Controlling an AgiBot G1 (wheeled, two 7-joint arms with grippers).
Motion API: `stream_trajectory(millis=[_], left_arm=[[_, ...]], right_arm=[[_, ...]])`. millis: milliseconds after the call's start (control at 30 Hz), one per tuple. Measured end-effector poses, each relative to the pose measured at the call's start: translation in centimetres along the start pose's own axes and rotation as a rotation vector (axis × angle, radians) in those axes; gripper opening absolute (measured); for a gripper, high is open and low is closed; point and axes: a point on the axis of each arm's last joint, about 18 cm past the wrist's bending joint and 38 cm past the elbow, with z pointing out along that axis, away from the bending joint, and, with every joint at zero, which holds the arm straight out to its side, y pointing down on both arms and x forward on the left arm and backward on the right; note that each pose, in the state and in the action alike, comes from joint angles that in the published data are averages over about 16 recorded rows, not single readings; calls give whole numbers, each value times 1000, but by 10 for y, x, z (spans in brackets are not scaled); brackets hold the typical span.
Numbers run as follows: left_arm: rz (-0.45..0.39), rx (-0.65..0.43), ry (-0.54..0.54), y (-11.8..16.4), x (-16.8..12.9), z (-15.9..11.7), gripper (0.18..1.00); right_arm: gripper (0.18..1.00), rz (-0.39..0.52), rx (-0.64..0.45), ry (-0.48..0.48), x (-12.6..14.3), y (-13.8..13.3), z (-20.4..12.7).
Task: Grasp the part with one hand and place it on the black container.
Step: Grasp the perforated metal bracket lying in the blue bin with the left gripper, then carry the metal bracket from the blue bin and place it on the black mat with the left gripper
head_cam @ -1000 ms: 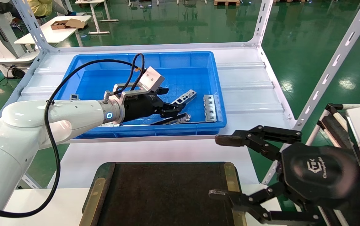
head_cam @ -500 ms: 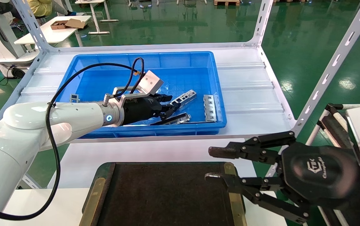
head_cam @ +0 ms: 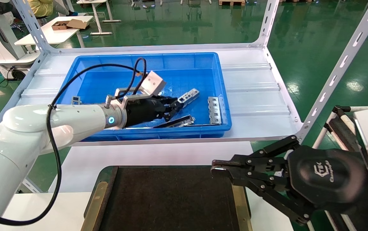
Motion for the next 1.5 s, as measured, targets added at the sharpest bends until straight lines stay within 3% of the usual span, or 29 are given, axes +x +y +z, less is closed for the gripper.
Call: stream_trajectory(millis=[400, 767, 1100, 1500], left_arm=[[-12, 112, 132, -20, -1, -31, 323], [-35, 207, 314, -14, 9, -79, 323], [-74, 247, 472, 16, 36, -117, 323], [-187, 189, 642, 82, 102, -156, 323]], right_arm=[[194, 0, 0, 0, 0, 0, 0], [191, 0, 0, 0, 0, 0, 0], [191, 0, 0, 0, 0, 0, 0], [191, 0, 0, 0, 0, 0, 0]])
